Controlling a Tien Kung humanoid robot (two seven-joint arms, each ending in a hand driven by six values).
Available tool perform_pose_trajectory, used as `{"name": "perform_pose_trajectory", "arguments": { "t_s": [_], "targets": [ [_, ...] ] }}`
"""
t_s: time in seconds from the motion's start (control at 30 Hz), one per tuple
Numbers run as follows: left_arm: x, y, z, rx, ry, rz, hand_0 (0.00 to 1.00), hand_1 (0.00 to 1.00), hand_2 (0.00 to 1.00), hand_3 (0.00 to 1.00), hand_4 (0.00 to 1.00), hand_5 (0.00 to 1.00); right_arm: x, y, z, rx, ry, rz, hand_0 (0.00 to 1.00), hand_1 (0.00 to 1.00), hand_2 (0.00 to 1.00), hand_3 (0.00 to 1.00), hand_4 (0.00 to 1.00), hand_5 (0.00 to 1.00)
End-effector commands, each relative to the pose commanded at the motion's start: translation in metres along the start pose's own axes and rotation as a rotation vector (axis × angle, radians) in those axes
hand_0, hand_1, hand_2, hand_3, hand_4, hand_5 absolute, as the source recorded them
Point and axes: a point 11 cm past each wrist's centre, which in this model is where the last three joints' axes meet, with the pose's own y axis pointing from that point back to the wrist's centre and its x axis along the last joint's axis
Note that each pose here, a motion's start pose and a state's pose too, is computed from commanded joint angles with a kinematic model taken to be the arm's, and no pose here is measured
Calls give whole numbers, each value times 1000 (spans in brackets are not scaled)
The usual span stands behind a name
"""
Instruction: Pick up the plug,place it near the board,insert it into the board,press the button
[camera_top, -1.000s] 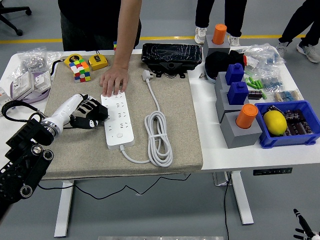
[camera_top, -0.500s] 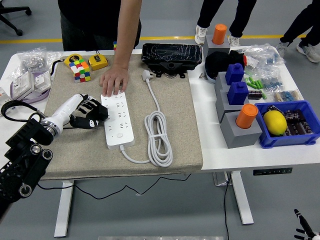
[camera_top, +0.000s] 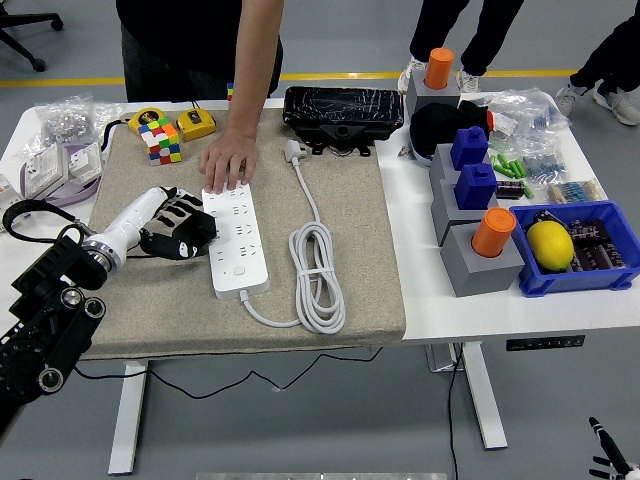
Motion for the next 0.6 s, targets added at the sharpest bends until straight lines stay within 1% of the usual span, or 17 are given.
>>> {"name": "perform_pose_trajectory", "arguments": {
  "t_s": [0.13,0.17,0.27,0.33,0.37,0.43,0.53,0.57,0.6],
  "targets": [
    [-1,0,0,-3,15,-9,596,721,711,738,998,2,0,0,0,0,0,0,998,861,785,836,998,998],
    [-3,0,0,-7,33,-19,717,812,785,813,998,318,0,0,0,0,0,0,998,861,784,835,998,998],
    [-4,1,1,-23,96,-33,717,812,785,813,998,318,0,0,0,0,0,-2,998,861,784,835,998,998],
    [-3,1,3,-45,167,-23,717,812,785,813,998,318,-1,0,-1,0,-1,-3,998,861,784,835,998,998],
    [-2,1,4,-54,204,-18,914,950,914,898,998,998,-1,0,-1,0,-1,-3,998,862,783,834,998,998],
    [1,2,7,-72,259,1,914,950,914,898,998,998,-1,0,-1,1,-1,-3,998,862,783,834,998,998],
    [6,4,13,-92,308,39,914,950,914,898,998,998,-1,0,-1,1,-2,-3,998,862,783,834,998,998],
    [9,5,16,-101,323,66,998,998,978,974,998,998,-1,0,0,0,-3,-4,998,862,783,834,998,998],
    [10,6,17,-104,328,75,998,998,978,974,998,998,-1,0,0,0,-3,-4,998,862,783,834,998,998]
  ]
}}
